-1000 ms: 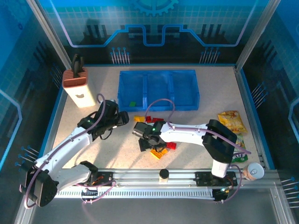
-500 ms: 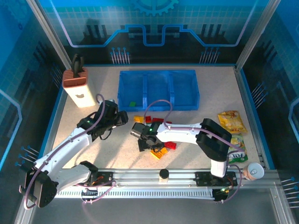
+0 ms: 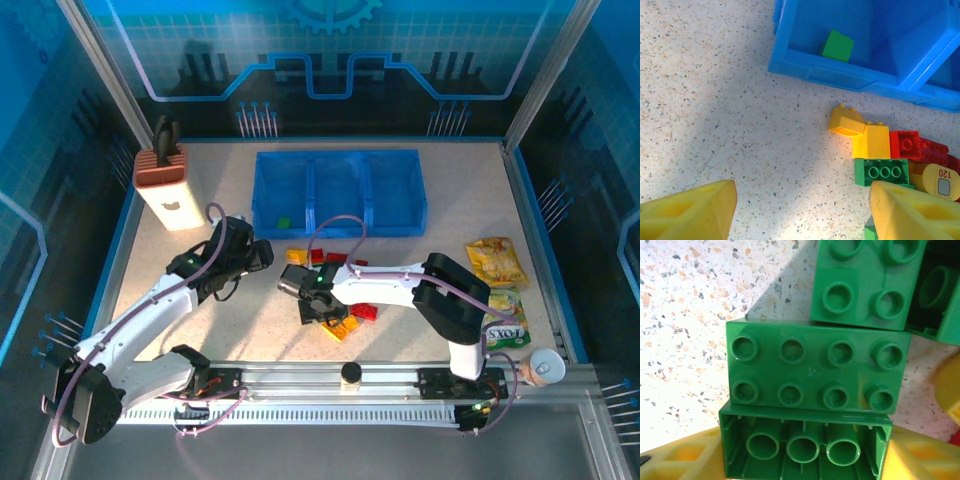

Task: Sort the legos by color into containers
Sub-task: Pick up the lego from the bottom-center of the table, then place the lego in the container.

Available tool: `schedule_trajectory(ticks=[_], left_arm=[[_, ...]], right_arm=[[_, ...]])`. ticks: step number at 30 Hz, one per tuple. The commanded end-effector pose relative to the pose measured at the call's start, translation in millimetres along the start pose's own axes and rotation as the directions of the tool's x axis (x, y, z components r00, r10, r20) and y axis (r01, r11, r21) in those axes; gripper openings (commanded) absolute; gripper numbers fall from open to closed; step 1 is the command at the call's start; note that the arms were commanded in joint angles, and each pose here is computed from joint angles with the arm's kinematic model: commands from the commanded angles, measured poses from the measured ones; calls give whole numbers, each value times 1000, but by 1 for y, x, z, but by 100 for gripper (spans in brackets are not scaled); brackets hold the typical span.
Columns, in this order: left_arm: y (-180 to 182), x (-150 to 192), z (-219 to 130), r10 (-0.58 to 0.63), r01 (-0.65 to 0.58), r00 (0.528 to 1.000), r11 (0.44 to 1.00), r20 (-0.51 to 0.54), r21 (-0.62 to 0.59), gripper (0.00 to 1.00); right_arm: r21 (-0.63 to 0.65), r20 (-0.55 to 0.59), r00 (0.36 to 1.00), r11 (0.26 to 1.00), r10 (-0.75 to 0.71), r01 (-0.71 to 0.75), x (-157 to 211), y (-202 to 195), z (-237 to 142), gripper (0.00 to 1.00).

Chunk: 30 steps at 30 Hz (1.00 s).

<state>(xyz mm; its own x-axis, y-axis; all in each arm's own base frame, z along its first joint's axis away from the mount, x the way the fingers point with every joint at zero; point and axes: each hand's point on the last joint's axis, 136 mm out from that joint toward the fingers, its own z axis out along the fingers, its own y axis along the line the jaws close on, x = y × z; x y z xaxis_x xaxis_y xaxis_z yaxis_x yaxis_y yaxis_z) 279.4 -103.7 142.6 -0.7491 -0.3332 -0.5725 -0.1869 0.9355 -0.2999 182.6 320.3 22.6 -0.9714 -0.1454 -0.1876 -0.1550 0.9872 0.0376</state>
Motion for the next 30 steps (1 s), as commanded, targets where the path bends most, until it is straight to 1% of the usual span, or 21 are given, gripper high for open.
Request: schedule_trajectory(ticks=[1,10,15,22,30], left_arm=[[4,-2,0,10,-10,1000,1000,15,-22,71],[5,-8,-5,16,-15,999,1000,51,-24,71],[6,-9,-10,7,-7,998,1000,65,-5,72],[9,-6,-22,-7,4,996,1000,94,30,72],[16,8,-31,-36,31,996,998,77,57,71]], right_arm=[[37,32,999,999,-7,6,-4,-1,-13,58],[50,106,994,998,-35,30,-20,-6,-56,57],[37,176,982,997,-69,64,-38,-2,-88,57],[-18,262,959,993,-110,119,-82,10,-122,56],[-139,341,923,961,-181,240,-144,51,-141,56]])
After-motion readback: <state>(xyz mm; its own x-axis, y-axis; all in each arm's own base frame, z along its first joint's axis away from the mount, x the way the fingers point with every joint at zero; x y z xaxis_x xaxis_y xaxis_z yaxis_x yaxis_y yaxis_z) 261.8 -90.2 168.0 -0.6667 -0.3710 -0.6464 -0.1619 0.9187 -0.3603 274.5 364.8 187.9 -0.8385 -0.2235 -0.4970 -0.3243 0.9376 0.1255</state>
